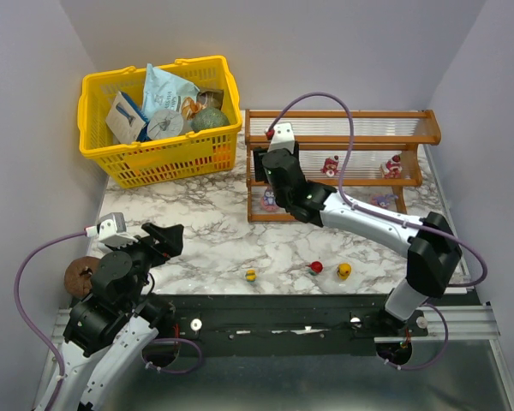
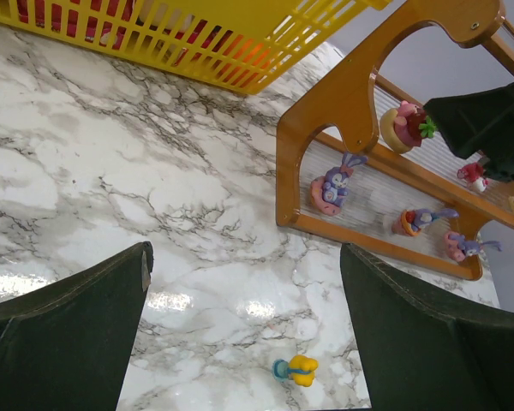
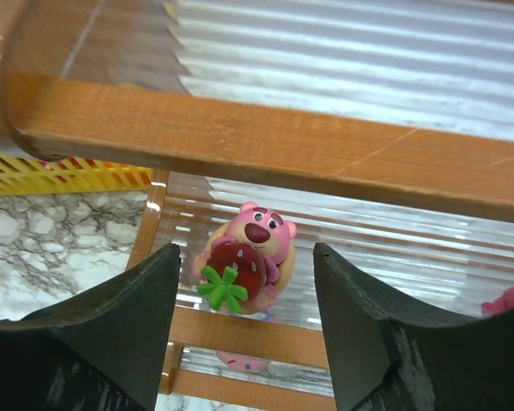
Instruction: Place and organize the plastic toys onto the shelf
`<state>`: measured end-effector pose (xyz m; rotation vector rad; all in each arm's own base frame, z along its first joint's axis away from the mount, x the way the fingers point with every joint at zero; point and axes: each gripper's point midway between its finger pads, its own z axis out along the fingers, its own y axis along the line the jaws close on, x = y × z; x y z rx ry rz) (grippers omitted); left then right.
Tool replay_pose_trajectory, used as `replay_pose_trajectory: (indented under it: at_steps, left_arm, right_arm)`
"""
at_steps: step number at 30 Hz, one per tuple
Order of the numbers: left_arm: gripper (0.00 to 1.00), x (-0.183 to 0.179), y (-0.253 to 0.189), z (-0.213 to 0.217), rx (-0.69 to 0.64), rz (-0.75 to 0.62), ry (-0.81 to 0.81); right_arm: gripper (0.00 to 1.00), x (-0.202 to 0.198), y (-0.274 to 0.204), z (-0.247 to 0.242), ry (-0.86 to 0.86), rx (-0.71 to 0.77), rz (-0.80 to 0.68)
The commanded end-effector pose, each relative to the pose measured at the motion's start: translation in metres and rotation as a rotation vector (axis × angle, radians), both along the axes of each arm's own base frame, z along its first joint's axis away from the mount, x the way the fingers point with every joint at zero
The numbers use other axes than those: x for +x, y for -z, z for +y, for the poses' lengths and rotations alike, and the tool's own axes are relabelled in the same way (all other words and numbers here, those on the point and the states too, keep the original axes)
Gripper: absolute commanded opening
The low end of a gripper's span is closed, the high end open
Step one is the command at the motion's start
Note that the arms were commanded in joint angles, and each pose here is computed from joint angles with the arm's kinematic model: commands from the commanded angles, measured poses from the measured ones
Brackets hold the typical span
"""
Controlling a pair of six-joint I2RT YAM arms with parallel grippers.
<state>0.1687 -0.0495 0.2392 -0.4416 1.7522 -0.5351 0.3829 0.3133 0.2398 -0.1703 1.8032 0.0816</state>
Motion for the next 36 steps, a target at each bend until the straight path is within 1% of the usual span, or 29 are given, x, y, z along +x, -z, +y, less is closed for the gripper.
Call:
replay_pose_trajectory:
  at_steps: [1,4,6,7,9,10,11,12,13,14,16,17,18,19,21,22,23,24,25,26,27,28,29,30,31,32,33,36]
  left_arm:
    - [0.99,0.001,-0.006,-0.003,-0.001,-0.013,0.013]
    - [0.99,0.001,-0.007,-0.009,0.012,-0.018,0.051]
    - [0.99,0.002,-0.008,-0.012,0.016,-0.021,0.070]
    - [0.99,0.002,-0.007,-0.014,0.024,-0.023,0.084]
    - [0.99,0.005,-0.007,-0.019,0.033,-0.025,0.103]
    - [0.99,0.006,-0.004,-0.023,0.042,-0.022,0.120]
    - [0.99,0.005,-0.006,-0.032,0.049,-0.032,0.178]
    - [0.99,0.006,-0.004,-0.039,0.060,-0.025,0.213]
    - [0.99,0.006,-0.001,-0.044,0.068,-0.019,0.241]
    - [0.99,0.006,-0.001,-0.053,0.077,-0.022,0.289]
    - [0.99,0.009,0.006,-0.063,0.087,0.019,0.331]
    - [0.99,0.010,0.005,-0.067,0.095,0.020,0.351]
    - [0.99,0.013,0.011,-0.070,0.127,0.048,0.372]
    - [0.99,0.015,0.009,-0.070,0.139,0.051,0.370]
    - [0.99,0.021,0.013,-0.065,0.191,0.076,0.348]
    - [0.99,0.022,0.012,-0.063,0.200,0.077,0.336]
    - [0.99,0.023,0.013,-0.061,0.203,0.079,0.321]
    - [0.99,0.023,0.014,-0.059,0.201,0.077,0.309]
    - [0.99,0.023,0.018,-0.058,0.192,0.082,0.300]
    - [0.99,0.023,0.018,-0.057,0.184,0.077,0.296]
    - [0.99,0.021,0.015,-0.056,0.170,0.057,0.289]
    - [0.99,0.020,0.015,-0.054,0.167,0.050,0.279]
    - [0.99,0.020,0.013,-0.053,0.161,0.039,0.274]
    - [0.99,0.018,0.011,-0.050,0.154,0.024,0.267]
    - [0.99,0.017,0.011,-0.050,0.153,0.019,0.265]
    - [0.99,0.017,0.010,-0.049,0.149,0.016,0.261]
    - [0.99,0.017,0.010,-0.049,0.149,0.014,0.260]
    - [0.99,0.018,0.012,-0.050,0.153,0.025,0.267]
  right_arm:
    - [0.74,-0.013,-0.028,-0.003,-0.070,0.076,-0.019]
    - [0.75,-0.030,-0.027,0.002,-0.158,0.097,0.043]
    - [0.75,-0.044,-0.024,-0.001,-0.178,0.125,0.098]
    - [0.75,-0.053,-0.014,-0.002,-0.200,0.130,0.133]
    - [0.75,-0.070,-0.015,-0.010,-0.215,0.181,0.172]
    - [0.75,-0.082,0.001,-0.015,-0.224,0.180,0.219]
    - [0.75,-0.092,0.011,-0.019,-0.217,0.206,0.266]
    - [0.75,-0.104,0.005,-0.027,-0.228,0.243,0.270]
    - [0.75,-0.115,0.012,-0.028,-0.246,0.261,0.301]
    - [0.76,-0.128,0.035,-0.036,-0.232,0.262,0.353]
    - [0.76,-0.149,0.042,-0.037,-0.260,0.288,0.380]
    - [0.76,-0.160,0.062,-0.040,-0.258,0.274,0.417]
    - [0.77,-0.167,0.068,-0.038,-0.265,0.265,0.426]
    - [0.77,-0.184,0.077,-0.027,-0.302,0.239,0.442]
    - [0.79,-0.195,0.089,-0.023,-0.261,0.206,0.443]
    - [0.79,-0.215,0.093,-0.010,-0.298,0.185,0.445]
    - [0.82,-0.216,0.103,-0.007,-0.247,0.169,0.431]
    - [0.82,-0.221,0.104,0.001,-0.238,0.175,0.423]
    - [0.83,-0.239,0.105,0.014,-0.267,0.165,0.413]
    - [0.84,-0.238,0.119,0.016,-0.196,0.145,0.388]
    - [0.86,-0.243,0.122,0.022,-0.183,0.137,0.372]
    - [0.87,-0.255,0.116,0.040,-0.203,0.143,0.355]
    - [0.88,-0.256,0.121,0.038,-0.153,0.126,0.343]
    - [0.88,-0.259,0.142,0.040,-0.117,0.064,0.344]
    - [0.88,-0.264,0.132,0.055,-0.104,0.097,0.343]
    - [0.88,-0.266,0.139,0.049,-0.047,0.088,0.353]
    - [0.88,-0.267,0.153,0.053,-0.038,0.056,0.360]
    - [0.88,-0.272,0.166,0.060,-0.036,0.083,0.389]
